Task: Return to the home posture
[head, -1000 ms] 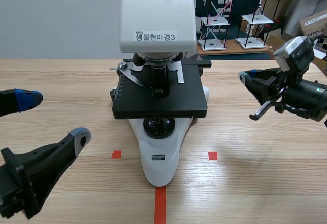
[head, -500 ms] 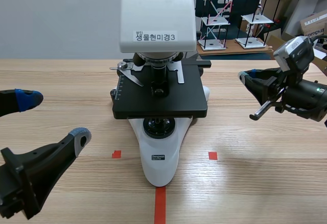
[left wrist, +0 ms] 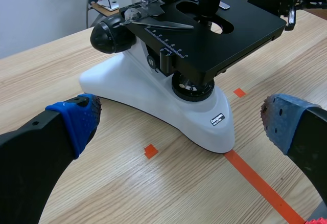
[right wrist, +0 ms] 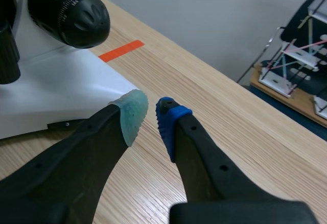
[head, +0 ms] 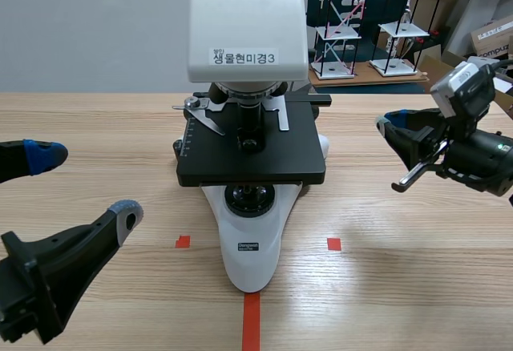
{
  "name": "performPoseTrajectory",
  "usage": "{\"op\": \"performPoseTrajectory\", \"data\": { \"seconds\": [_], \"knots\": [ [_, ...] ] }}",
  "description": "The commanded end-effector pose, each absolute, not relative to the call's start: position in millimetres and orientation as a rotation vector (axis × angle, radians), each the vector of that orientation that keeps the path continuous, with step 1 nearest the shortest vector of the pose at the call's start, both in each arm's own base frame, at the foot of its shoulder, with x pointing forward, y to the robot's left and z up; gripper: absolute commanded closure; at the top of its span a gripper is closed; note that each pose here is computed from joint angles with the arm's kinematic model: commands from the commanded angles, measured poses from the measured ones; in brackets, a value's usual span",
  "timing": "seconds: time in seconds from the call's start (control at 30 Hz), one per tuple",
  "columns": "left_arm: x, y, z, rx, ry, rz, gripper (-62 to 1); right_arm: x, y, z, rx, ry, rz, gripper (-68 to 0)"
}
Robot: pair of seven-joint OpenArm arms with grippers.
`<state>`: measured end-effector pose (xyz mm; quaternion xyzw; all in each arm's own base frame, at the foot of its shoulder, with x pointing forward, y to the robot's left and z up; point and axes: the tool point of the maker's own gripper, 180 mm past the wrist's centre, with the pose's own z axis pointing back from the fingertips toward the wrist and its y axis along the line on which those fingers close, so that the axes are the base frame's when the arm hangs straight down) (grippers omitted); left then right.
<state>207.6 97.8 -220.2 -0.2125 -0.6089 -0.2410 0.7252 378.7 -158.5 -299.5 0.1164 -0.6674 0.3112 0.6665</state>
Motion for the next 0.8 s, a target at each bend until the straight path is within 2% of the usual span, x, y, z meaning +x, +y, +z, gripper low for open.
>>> {"op": "performPoseTrajectory", "data": {
  "seconds": [0.0, 0.07, 0.23, 0.3, 0.53, 0.67, 0.77],
  "knots": [
    [207, 96, -213, -0.483, -1.366, -0.519, -62.3, 373, -169, -296, 0.238, -1.531, 0.678, -15.6],
    [207, 96, -213, -0.483, -1.366, -0.519, -62.3, 365, -178, -302, 0.212, -1.536, 0.627, -21.8],
    [207, 96, -213, -0.483, -1.366, -0.519, -62.3, 336, -198, -304, 0.209, -1.558, 0.489, -45.4],
    [207, 96, -213, -0.483, -1.366, -0.519, -62.3, 324, -202, -299, 0.213, -1.576, 0.451, -52.6],
    [207, 96, -213, -0.483, -1.366, -0.519, -62.3, 282, -192, -271, 0.214, -1.600, 0.496, -57.8],
    [207, 96, -213, -0.483, -1.366, -0.519, -62.3, 260, -177, -256, 0.256, -1.554, 0.512, -63.4],
    [207, 96, -213, -0.483, -1.366, -0.519, -62.3, 243, -162, -251, 0.316, -1.485, 0.512, -64.1]
  ]
}}
